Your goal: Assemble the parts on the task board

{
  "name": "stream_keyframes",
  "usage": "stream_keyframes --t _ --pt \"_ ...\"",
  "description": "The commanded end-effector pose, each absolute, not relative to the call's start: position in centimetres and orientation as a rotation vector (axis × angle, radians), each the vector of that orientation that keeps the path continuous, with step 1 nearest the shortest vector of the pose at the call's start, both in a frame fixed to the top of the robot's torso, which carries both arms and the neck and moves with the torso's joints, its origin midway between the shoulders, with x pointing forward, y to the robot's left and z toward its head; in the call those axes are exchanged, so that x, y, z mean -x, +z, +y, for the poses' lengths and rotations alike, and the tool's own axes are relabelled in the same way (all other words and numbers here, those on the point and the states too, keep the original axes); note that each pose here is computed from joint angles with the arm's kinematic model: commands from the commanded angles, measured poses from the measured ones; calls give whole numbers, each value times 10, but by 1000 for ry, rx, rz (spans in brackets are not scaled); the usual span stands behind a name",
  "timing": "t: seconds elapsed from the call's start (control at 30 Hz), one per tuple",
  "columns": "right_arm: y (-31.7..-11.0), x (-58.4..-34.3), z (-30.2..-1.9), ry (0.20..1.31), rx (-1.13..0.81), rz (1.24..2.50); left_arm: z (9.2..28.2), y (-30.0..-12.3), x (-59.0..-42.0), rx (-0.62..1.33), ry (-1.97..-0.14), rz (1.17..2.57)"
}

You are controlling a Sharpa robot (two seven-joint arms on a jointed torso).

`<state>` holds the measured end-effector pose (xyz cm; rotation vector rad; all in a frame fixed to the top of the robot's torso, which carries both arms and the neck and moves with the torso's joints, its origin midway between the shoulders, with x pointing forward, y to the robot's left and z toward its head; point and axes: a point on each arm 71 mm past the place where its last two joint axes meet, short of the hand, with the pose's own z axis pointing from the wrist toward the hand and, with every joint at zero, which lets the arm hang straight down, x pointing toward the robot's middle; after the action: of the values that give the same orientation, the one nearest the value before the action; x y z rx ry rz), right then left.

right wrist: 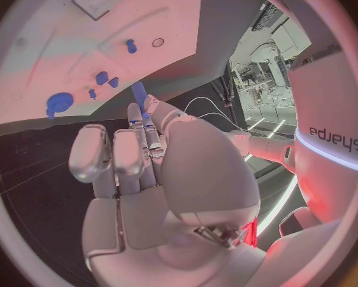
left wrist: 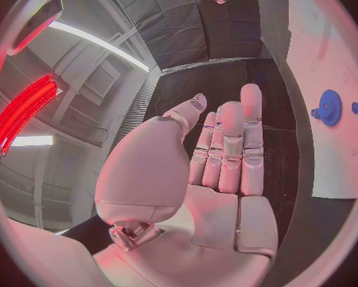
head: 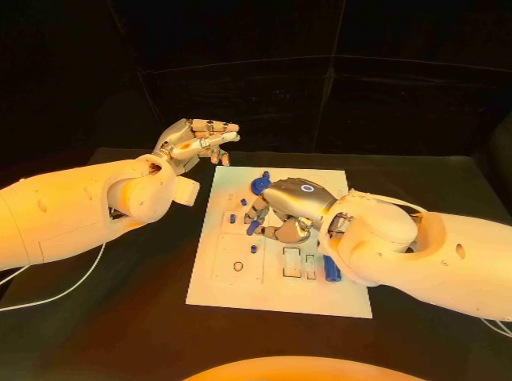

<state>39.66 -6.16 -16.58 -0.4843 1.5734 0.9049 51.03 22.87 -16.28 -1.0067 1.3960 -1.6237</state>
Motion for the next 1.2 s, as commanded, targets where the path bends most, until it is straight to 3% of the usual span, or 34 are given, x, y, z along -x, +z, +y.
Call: stream_keyframes --t 0.03,0.57,1.2 --pt "-174 -393 -53 951 514 1577 227 -161 -511 1000 -1638 1383" --pt "-218 -384 -32 969 607 1712 222 -162 -513 997 -1645 1391" --pt "-228 -387 -32 938 618 1743 221 -162 -513 997 -1647 1394"
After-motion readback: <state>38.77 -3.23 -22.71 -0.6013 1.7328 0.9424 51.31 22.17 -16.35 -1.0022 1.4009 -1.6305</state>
